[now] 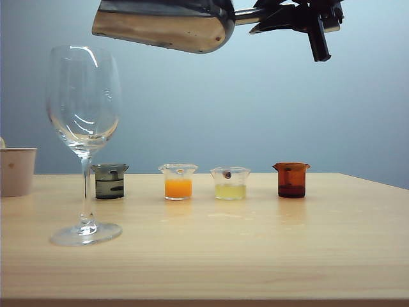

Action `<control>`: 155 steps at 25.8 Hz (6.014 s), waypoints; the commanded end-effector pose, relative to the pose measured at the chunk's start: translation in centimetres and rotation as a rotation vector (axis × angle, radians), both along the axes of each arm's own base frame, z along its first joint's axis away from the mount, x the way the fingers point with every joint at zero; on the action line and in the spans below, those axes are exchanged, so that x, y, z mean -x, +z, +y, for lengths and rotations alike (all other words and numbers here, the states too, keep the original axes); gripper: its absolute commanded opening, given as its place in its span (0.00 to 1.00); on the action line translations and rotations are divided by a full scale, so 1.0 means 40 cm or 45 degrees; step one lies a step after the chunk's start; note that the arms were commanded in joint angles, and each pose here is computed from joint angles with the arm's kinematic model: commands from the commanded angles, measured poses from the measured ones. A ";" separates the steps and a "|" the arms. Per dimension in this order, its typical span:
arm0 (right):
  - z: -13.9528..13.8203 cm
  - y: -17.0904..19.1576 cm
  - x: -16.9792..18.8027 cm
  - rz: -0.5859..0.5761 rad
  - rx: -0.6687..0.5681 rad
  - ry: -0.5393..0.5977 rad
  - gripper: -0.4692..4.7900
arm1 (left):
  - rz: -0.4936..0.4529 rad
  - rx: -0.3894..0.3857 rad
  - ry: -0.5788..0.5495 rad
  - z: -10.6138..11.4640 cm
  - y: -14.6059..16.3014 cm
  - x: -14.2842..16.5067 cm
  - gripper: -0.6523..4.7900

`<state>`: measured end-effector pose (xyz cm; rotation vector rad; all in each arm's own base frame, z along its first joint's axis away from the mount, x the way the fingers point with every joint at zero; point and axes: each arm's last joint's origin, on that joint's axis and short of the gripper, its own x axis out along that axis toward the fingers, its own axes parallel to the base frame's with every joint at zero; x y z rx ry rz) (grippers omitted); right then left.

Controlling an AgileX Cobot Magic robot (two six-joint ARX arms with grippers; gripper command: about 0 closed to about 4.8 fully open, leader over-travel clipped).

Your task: Pick up the ice scoop on the desk filled with ice cubes, pour the ice into the goblet, and finally put the scoop back on the table.

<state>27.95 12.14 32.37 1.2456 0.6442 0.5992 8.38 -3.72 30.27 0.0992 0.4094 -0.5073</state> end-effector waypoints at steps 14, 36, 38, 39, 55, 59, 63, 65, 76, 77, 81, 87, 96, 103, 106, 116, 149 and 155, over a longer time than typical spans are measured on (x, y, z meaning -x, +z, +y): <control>-0.001 0.024 0.002 -0.151 0.052 -0.006 0.08 | -0.009 0.007 0.003 0.000 0.003 0.000 0.11; 0.013 0.069 -0.028 -0.198 0.107 0.037 0.08 | -0.009 0.007 0.003 0.000 0.003 0.000 0.11; 0.013 0.069 -0.028 -0.197 0.107 0.037 0.08 | -0.009 0.007 0.003 0.000 0.003 0.000 0.11; 0.013 0.069 -0.028 -0.199 0.110 0.038 0.08 | -0.009 0.007 0.003 0.000 0.003 0.000 0.11; 0.013 0.071 -0.027 -0.221 0.146 0.058 0.08 | -0.009 0.007 0.002 0.000 0.003 0.000 0.11; 0.013 0.080 -0.027 -0.231 0.155 0.059 0.08 | -0.009 0.007 0.003 0.000 0.003 0.000 0.11; 0.013 0.081 -0.027 -0.233 0.159 0.060 0.08 | -0.009 0.007 0.002 0.000 0.003 0.000 0.11; 0.013 0.081 -0.027 -0.235 0.160 0.066 0.08 | -0.009 0.007 0.002 0.000 0.003 0.000 0.11; 0.013 0.081 -0.026 -0.239 0.163 0.069 0.08 | -0.009 0.007 0.002 0.000 0.003 0.000 0.11; 0.013 0.081 -0.026 -0.239 0.163 0.070 0.08 | -0.008 0.007 0.003 0.000 0.003 0.000 0.11; 0.009 0.084 -0.026 -0.226 0.148 0.052 0.08 | -0.009 0.007 0.003 0.000 0.003 0.000 0.11; -0.085 0.096 -0.050 -0.225 0.125 -0.082 0.08 | -0.008 0.007 0.003 0.000 0.003 0.000 0.11; -0.378 0.089 -0.068 -0.229 0.184 -0.293 0.08 | -0.009 0.007 0.003 0.000 0.003 0.000 0.11; -0.537 0.044 -0.025 -0.167 0.359 -0.430 0.08 | -0.009 0.007 0.002 0.000 0.003 0.000 0.11; -0.568 -0.004 -0.011 -0.112 0.395 -0.452 0.08 | -0.009 0.007 0.003 0.000 0.003 0.000 0.11; -0.639 -0.209 -0.052 0.006 0.412 -0.489 0.08 | -0.007 0.010 -0.004 0.000 0.003 0.000 0.11; -0.713 -0.421 -0.146 -0.004 0.404 -0.538 0.87 | -0.007 0.010 -0.006 0.000 0.003 0.000 0.11; -0.726 -0.396 -0.047 -0.012 0.404 -0.537 0.84 | -0.008 0.011 -0.006 0.000 0.003 0.000 0.11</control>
